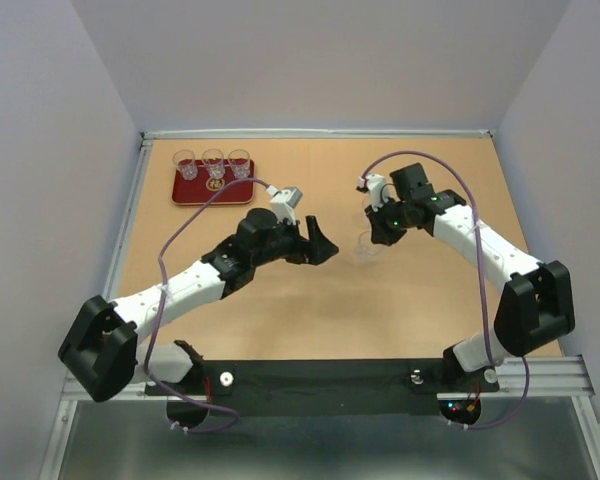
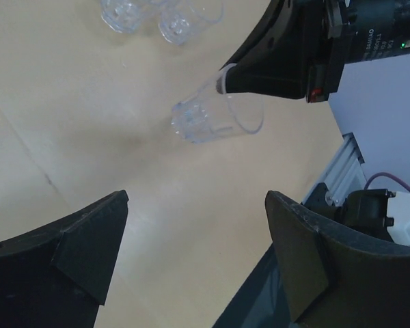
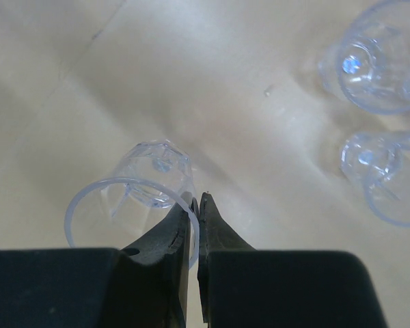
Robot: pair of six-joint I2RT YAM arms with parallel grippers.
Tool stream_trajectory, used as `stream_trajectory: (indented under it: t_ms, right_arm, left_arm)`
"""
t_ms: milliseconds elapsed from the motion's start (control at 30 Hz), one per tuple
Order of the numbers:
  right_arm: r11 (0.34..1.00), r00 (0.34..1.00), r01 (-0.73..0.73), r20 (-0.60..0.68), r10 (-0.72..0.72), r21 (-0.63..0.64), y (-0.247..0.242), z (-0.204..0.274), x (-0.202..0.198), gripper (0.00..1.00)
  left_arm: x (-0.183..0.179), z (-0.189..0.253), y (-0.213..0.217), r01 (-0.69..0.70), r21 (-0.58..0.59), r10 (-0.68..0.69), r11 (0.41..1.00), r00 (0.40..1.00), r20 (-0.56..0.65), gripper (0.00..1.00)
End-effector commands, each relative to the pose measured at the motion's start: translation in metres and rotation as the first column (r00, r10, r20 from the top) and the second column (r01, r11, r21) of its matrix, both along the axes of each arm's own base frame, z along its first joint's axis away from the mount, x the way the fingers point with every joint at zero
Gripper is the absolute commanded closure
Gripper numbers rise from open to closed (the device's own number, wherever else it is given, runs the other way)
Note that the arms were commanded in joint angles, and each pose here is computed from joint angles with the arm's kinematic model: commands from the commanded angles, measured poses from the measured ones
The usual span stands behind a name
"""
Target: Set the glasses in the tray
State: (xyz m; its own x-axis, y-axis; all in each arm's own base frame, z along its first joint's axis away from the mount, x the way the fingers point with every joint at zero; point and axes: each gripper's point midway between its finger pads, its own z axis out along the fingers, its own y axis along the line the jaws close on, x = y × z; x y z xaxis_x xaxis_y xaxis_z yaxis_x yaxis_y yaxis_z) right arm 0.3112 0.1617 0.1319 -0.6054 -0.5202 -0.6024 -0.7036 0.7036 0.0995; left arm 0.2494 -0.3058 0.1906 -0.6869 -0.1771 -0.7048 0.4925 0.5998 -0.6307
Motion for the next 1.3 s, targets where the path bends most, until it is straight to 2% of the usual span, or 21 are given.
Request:
stream_trajectory:
  t_ms: [0,100,133,233,300,500,733,867,900,967,1033,1067,1133,1167,1233,1267]
  right_arm:
    - [0.999,0.995,0.033,0.096,-0.034,0.010,0.036,0.022,0.015,1.00]
    - [0.999,0.993,0.041,0.107,-0.042,0.008,0.048,0.024,0.015,1.00]
    - [0.999,0.993,0.053,0.106,-0.054,0.010,0.051,0.024,0.016,0.99]
    - [0.998,0.991,0.070,0.118,-0.069,0.002,0.055,0.022,0.015,1.00]
    - [0.997,0.990,0.072,0.120,-0.072,0.008,0.057,0.022,0.013,1.00]
    - [0.994,0.989,0.091,0.112,-0.097,0.055,0.061,0.029,0.009,0.98]
    - [0.992,0.992,0.076,0.093,-0.086,0.105,0.067,0.035,0.002,0.95]
    - [0.990,0.994,0.061,0.087,-0.073,0.127,0.071,0.038,-0.002,0.93]
    - [0.990,0.993,0.061,0.091,-0.073,0.127,0.070,0.038,-0.001,0.91]
    - [0.991,0.993,0.053,0.098,-0.066,0.126,0.070,0.039,-0.002,0.89]
    - [0.991,0.994,0.032,0.104,-0.046,0.131,0.071,0.041,-0.004,0.78]
    - [0.990,0.995,0.010,0.100,-0.024,0.140,0.073,0.042,-0.008,0.67]
    - [0.989,0.994,-0.015,0.110,-0.001,0.145,0.074,0.044,-0.011,0.57]
    - [0.988,0.993,-0.029,0.117,0.011,0.152,0.074,0.047,-0.012,0.46]
    - [0.988,0.990,-0.047,0.141,0.026,0.150,0.073,0.052,-0.014,0.36]
    - [0.987,0.987,-0.055,0.155,0.031,0.151,0.073,0.056,-0.014,0.34]
  left_arm:
    - [0.016,0.023,-0.024,-0.135,-0.060,0.135,0.989,0.991,-0.012,0.09]
    - [0.009,0.016,-0.038,-0.155,-0.033,0.153,0.987,0.987,-0.048,0.12]
    - [0.016,0.014,-0.040,-0.210,-0.020,0.209,0.977,0.977,-0.048,0.12]
    - [0.018,0.010,-0.049,-0.260,0.012,0.260,0.966,0.964,-0.056,0.19]
    - [0.020,-0.006,-0.049,-0.298,0.079,0.304,0.951,0.950,-0.067,0.23]
    - [0.028,-0.017,-0.051,-0.373,0.166,0.384,0.913,0.922,-0.040,0.38]
    - [0.041,-0.024,-0.048,-0.442,0.216,0.452,0.870,0.892,0.003,0.49]
    - [0.053,-0.022,-0.052,-0.469,0.234,0.472,0.852,0.880,0.045,0.70]
    - [0.054,-0.027,-0.047,-0.481,0.268,0.485,0.835,0.873,0.058,0.86]
    - [0.059,-0.026,-0.049,-0.491,0.285,0.491,0.823,0.868,0.079,1.00]
    - [0.063,-0.023,-0.047,-0.506,0.298,0.500,0.810,0.860,0.103,1.00]
    - [0.065,-0.023,-0.046,-0.509,0.306,0.500,0.804,0.859,0.116,1.00]
    - [0.066,-0.018,-0.045,-0.517,0.304,0.502,0.800,0.855,0.132,1.00]
    - [0.067,-0.018,-0.044,-0.515,0.312,0.498,0.798,0.856,0.141,1.00]
    - [0.067,-0.017,-0.042,-0.518,0.316,0.496,0.795,0.854,0.154,1.00]
    - [0.068,-0.018,-0.040,-0.520,0.322,0.496,0.791,0.854,0.159,1.00]
